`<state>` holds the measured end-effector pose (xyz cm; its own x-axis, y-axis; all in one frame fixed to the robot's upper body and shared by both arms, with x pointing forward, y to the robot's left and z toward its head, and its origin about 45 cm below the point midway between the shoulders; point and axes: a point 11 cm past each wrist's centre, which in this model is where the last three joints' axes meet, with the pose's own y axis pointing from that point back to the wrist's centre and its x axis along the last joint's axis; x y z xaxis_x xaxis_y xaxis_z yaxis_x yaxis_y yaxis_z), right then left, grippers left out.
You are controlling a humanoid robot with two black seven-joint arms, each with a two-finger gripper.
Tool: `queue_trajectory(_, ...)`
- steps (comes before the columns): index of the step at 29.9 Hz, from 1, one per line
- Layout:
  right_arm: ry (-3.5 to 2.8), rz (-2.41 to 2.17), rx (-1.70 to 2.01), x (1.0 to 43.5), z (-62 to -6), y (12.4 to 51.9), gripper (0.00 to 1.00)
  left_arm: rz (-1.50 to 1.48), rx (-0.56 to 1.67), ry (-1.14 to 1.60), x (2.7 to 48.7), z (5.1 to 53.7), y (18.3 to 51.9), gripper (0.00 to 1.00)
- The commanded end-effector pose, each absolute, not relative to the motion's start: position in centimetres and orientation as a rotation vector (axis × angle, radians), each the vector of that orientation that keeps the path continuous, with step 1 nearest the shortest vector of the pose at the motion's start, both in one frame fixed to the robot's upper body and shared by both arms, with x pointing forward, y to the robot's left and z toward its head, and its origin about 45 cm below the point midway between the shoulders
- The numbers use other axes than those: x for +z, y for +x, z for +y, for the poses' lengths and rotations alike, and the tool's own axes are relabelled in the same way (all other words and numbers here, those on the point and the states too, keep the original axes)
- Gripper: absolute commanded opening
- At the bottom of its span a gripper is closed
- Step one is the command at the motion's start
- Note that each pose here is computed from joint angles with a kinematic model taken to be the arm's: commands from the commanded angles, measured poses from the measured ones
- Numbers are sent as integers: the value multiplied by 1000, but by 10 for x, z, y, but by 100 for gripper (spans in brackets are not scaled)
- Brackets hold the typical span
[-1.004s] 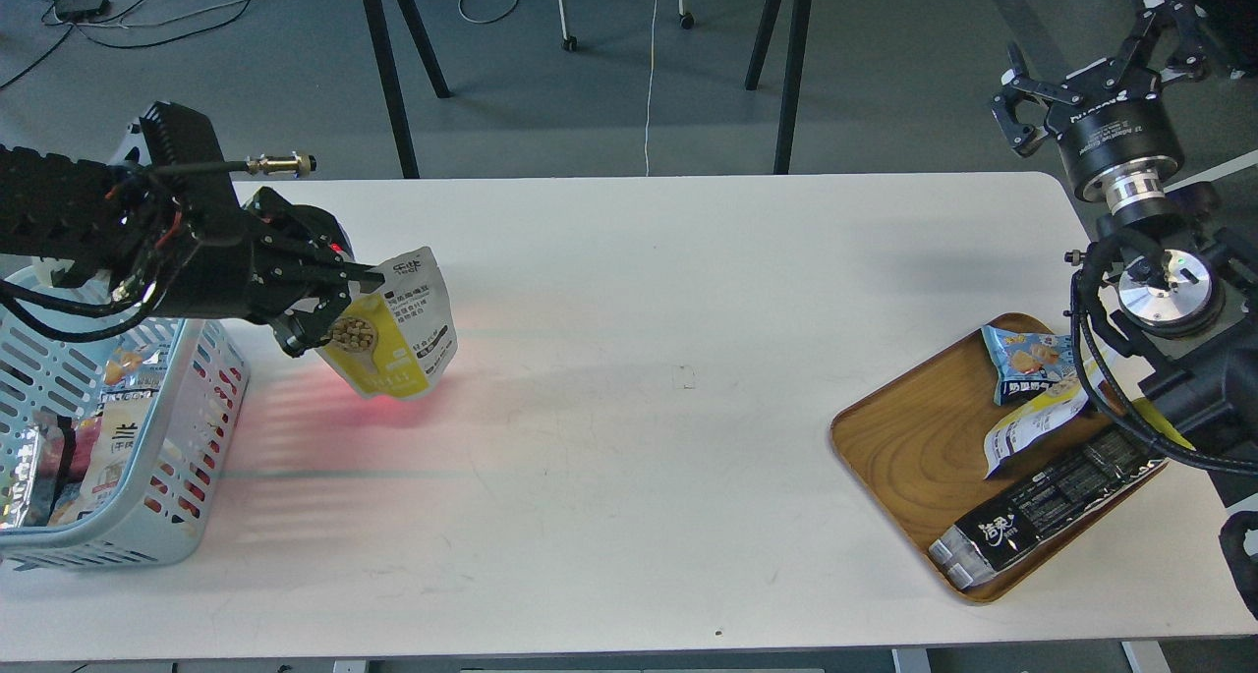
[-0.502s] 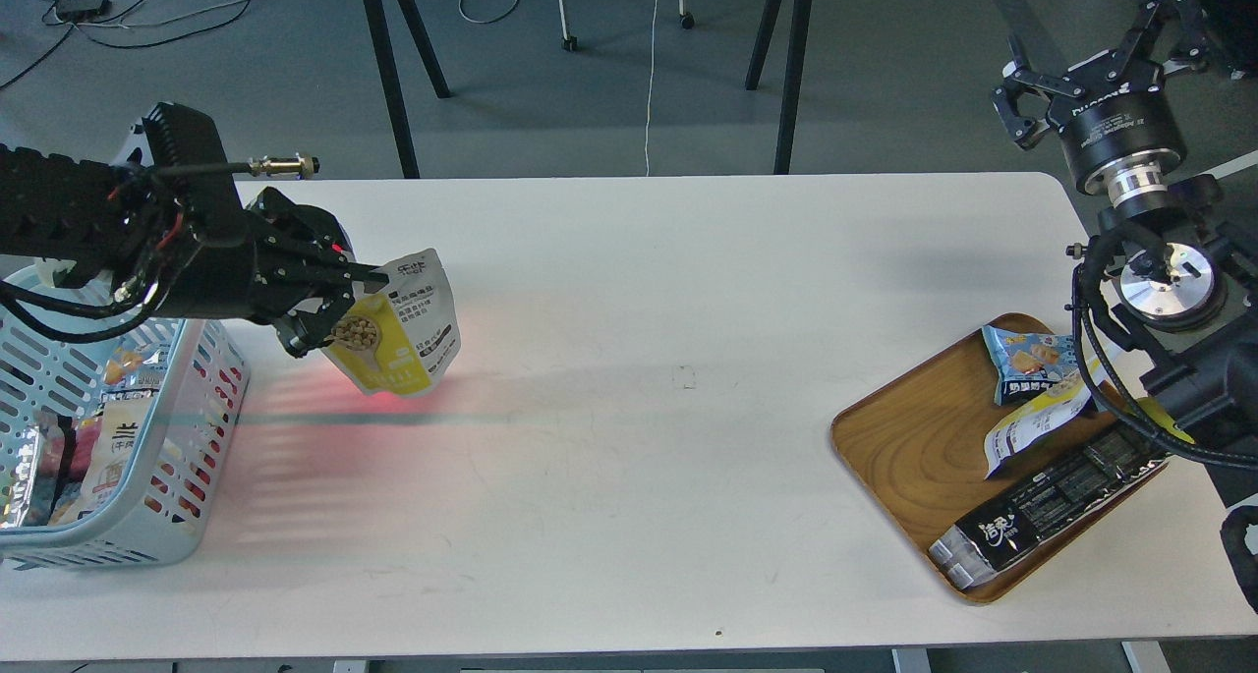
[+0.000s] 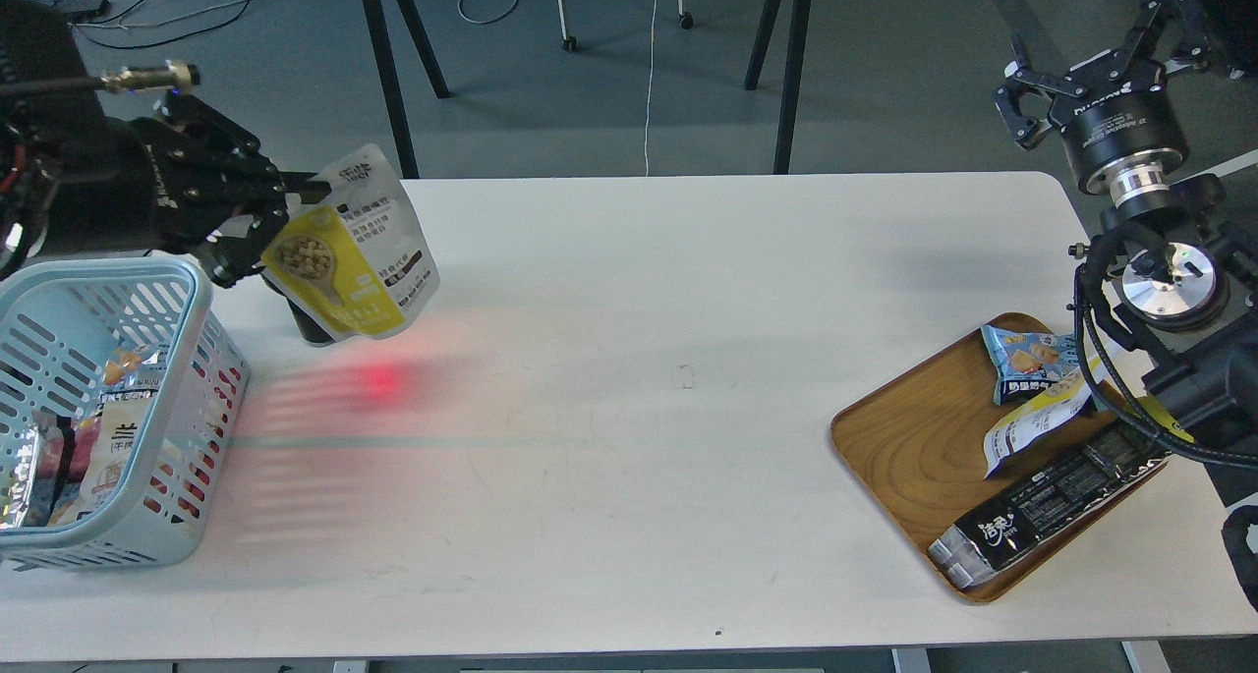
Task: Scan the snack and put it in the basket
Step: 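Carry the pouch over the blue basket and drop it in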
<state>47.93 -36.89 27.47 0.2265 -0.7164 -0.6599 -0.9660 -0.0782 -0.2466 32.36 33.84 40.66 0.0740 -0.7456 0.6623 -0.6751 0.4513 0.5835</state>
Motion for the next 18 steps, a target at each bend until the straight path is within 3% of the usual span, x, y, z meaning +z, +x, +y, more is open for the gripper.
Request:
queue_trajectory(1,-1855,1550,493,274,-369,479,99,-1693,-36,1277,420,357,316,0)
queue_trajectory(9,-1858,1540,503,273,-363,480,99,-1718,38,1401,444,404,296,0)
queue_trajectory(18,-1857,1546,496,274,-367,480,99,-1631,63,1513,426,465,266,0)
